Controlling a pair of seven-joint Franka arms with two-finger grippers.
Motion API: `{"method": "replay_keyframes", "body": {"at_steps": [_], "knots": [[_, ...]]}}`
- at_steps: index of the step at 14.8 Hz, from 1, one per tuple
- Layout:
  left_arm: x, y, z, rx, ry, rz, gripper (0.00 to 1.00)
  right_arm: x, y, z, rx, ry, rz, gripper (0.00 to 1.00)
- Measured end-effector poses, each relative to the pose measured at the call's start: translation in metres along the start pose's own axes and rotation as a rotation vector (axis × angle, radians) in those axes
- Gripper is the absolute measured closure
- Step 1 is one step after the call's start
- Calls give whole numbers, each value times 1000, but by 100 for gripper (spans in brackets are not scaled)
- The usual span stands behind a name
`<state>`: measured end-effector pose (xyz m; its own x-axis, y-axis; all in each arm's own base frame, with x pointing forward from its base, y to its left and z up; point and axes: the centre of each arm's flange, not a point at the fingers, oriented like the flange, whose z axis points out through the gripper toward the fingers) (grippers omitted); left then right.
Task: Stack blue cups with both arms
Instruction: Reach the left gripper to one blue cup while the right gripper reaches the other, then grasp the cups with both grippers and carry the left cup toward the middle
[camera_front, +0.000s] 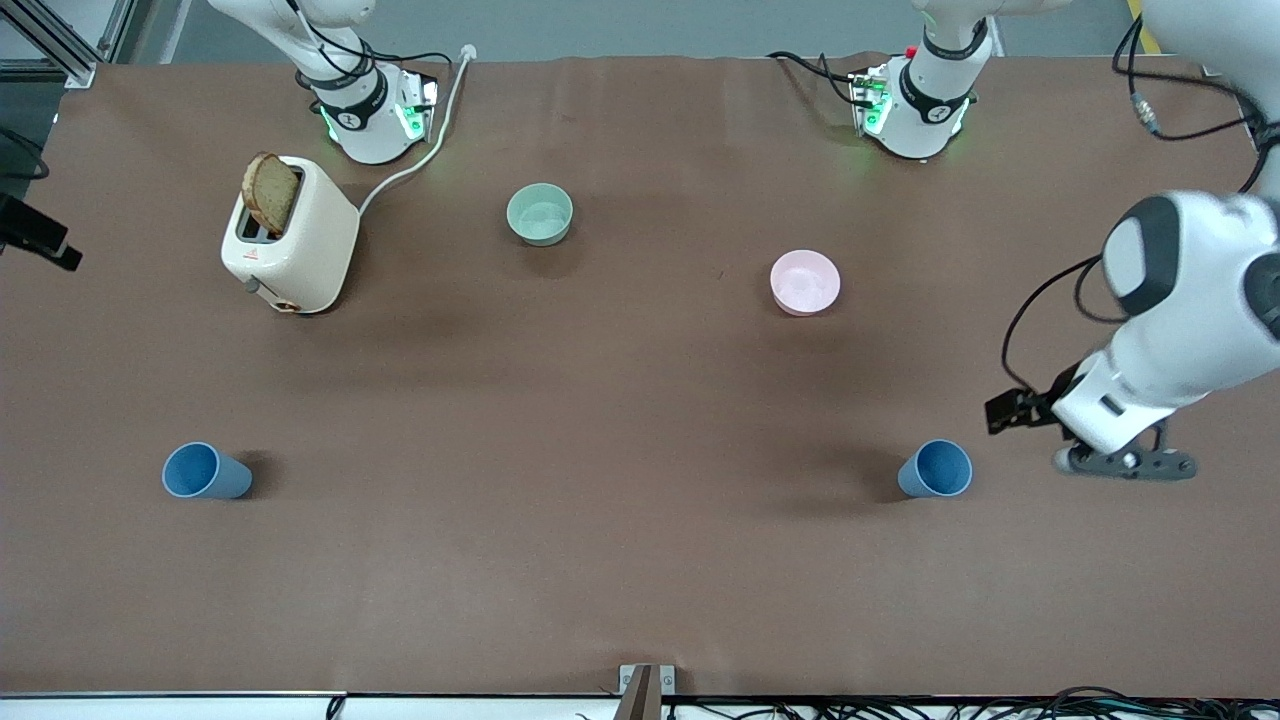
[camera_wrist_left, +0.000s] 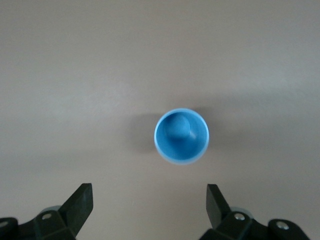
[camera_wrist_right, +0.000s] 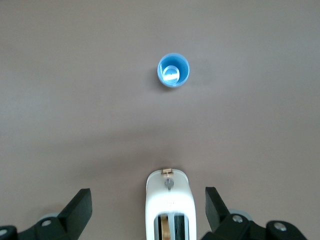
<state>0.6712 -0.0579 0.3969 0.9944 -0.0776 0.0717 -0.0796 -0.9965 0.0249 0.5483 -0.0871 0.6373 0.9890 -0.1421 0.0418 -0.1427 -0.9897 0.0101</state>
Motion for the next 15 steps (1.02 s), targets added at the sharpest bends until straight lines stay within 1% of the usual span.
{"method": "replay_keyframes", "body": {"at_steps": [3, 5, 7, 10, 11, 13, 15], "knots": [[8, -2, 61, -11, 9, -12, 0, 34, 22, 44, -4, 2, -12, 0], [8, -3, 92, -16, 3, -20, 0, 63, 49, 86, -3, 18, -44, 0], [9, -3, 112, -19, 5, -23, 6, 86, 72, 137, 9, 21, -79, 0], [8, -2, 128, -22, -1, -23, 35, 109, 92, 217, 48, -1, -109, 0], [8, -2, 131, -23, -5, -22, 47, 116, 94, 244, 58, 4, -132, 0], [8, -2, 133, -23, -8, -22, 65, 127, 91, 294, 68, 6, -184, 0], [8, -1, 133, -23, -7, -21, 83, 133, 84, 330, 69, 11, -232, 0]]}}
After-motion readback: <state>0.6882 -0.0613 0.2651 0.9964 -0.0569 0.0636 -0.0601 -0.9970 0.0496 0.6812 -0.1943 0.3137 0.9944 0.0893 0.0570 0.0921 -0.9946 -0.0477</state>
